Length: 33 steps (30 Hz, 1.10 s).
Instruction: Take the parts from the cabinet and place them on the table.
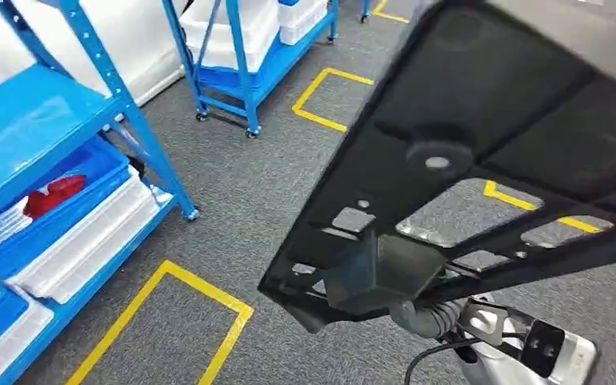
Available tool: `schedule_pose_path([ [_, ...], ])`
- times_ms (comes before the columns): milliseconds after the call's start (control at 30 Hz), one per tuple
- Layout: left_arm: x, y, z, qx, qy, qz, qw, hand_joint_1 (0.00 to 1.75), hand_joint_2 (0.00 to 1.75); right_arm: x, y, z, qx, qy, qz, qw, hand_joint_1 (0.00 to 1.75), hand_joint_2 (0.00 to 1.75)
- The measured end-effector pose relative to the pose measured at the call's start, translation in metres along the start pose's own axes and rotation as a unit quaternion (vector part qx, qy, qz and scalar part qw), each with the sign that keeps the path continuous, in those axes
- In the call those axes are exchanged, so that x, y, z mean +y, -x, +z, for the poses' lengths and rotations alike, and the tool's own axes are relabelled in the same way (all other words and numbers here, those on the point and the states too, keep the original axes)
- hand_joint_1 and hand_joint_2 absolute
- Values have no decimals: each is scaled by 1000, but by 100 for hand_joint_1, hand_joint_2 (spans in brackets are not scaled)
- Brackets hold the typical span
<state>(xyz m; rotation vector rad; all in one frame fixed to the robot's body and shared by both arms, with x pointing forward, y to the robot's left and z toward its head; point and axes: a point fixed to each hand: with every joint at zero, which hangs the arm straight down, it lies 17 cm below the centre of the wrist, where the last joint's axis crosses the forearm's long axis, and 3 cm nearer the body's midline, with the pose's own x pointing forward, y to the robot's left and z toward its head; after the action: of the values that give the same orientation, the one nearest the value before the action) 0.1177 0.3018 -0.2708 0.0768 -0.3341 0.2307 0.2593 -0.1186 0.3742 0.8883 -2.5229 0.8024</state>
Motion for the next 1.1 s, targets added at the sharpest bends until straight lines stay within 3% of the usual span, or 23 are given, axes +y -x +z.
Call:
schedule_pose_path([
  [200, -7, 13, 2, 11, 6, -11, 1000, 0, 175, 13, -9, 5, -2, -6, -13, 1000, 175, 175],
  [1100, -19, -6, 3, -27, 16, 9, 999, 0, 175, 8, -6, 4, -5, -17, -35, 999, 175, 175],
])
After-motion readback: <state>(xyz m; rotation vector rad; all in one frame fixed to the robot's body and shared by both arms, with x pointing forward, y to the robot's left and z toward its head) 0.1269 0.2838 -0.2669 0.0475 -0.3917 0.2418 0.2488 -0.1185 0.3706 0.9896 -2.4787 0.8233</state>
